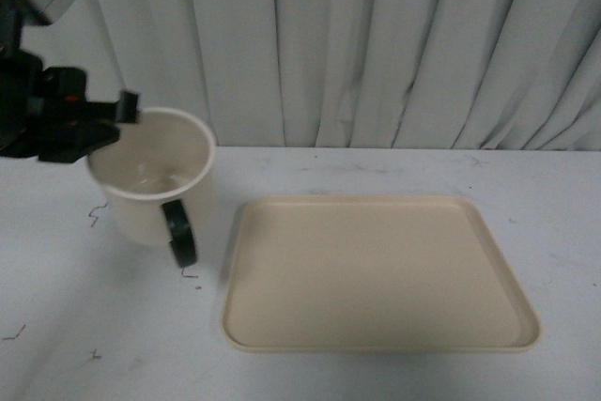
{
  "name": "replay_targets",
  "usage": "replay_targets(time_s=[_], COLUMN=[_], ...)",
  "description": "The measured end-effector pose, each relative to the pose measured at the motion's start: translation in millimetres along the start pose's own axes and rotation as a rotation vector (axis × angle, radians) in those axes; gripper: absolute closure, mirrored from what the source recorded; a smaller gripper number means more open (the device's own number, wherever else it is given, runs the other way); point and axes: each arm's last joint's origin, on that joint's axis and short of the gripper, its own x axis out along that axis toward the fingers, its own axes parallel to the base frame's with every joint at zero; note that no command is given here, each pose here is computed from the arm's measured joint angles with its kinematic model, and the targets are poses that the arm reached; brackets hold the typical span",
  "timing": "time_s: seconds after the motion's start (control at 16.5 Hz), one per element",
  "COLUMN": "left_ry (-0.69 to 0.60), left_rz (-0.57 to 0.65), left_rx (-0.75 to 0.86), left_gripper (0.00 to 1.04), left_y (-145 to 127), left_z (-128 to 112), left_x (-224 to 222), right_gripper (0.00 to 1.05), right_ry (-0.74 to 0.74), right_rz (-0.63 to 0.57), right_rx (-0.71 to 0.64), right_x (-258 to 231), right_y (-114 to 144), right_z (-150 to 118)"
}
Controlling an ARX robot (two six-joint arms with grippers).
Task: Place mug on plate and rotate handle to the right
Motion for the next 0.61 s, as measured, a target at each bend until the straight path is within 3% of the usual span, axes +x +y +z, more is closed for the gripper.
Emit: replay_targets(time_s=[0.24,0.36,0.61], left_ry=[-0.027,0.026,0.102], left_rz=[-0.125,-0.173,-0.138], left_rx=[0.080,0.117,0.112], left_gripper=[1.02,1.02,1.02], left_y=[-78,-101,-96], left_z=[16,5,-12], left_x=[15,29,62], right_gripper=[0.06,0.06,0.06], right_ry=[0.000,0.000,0.000], right_rz=[0.000,0.000,0.000], right_rx=[0.000,0.000,0.000], right_x=[0,0,0], right_y=[0,0,0], right_z=[0,0,0])
